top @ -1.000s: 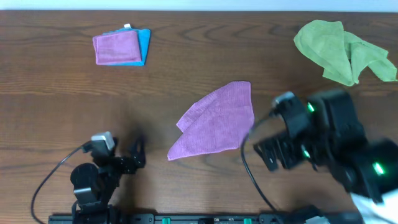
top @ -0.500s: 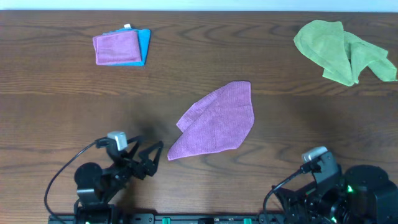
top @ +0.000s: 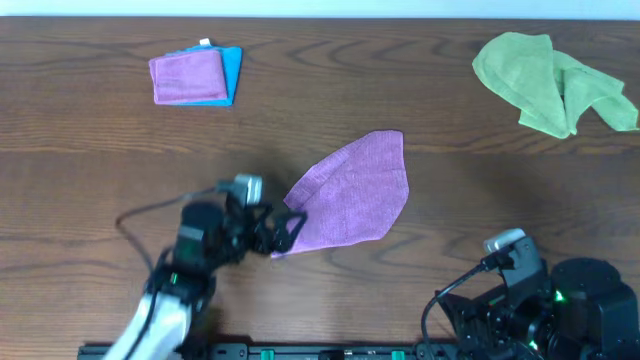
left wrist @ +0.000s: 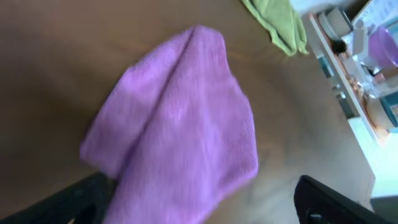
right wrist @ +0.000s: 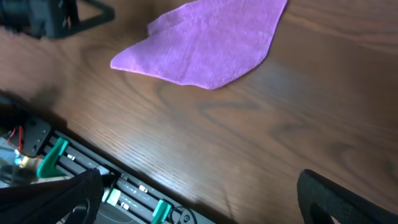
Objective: Fold the cloth
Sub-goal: 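Reach the left gripper to the pink cloth's left corner and grasp it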
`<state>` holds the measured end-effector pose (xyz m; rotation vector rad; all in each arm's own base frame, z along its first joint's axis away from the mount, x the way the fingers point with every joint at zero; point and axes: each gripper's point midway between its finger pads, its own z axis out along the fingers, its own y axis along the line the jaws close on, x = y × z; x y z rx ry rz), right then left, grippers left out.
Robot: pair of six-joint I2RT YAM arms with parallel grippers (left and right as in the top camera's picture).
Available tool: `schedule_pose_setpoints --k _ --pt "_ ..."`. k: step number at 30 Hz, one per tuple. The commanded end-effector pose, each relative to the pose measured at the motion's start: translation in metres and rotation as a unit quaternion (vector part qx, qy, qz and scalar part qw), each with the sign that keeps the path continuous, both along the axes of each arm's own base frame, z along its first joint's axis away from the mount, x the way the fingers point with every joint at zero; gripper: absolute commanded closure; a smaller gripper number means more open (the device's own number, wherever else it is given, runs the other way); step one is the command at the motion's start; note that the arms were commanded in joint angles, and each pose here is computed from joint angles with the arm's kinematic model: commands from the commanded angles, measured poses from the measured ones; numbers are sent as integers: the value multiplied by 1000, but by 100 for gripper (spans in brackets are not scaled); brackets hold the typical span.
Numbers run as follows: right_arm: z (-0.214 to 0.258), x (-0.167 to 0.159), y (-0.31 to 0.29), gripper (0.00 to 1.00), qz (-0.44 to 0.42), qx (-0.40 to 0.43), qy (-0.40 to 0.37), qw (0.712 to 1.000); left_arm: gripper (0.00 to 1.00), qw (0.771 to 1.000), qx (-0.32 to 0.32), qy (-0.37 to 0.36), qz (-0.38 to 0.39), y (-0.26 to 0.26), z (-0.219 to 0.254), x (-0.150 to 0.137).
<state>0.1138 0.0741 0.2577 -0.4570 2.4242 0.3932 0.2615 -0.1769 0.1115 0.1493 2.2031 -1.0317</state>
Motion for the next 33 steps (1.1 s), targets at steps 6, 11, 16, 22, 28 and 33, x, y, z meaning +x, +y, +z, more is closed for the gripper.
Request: schedule_pose_setpoints --k 6,11,16,22,28,33 --pt "-2 9 -15 1 -51 -24 -6 998 55 996 24 12 -84 -37 15 57" --pt "0 17 -29 1 -97 -40 -19 994 94 997 19 16 -76 -43 20 79" --pt "4 28 -45 1 -159 -53 -33 985 94 997 4 37 -61 -43 21 79" --pt "6 34 -46 1 -169 -56 -39 983 94 989 97 78 -78 -31 -20 55" --pt "3 43 -44 1 -170 -64 -28 983 95 981 162 92 -55 -20 -39 50" --pt "-6 51 -41 1 -167 -79 -1 983 95 970 210 109 -46 -9 -53 42"
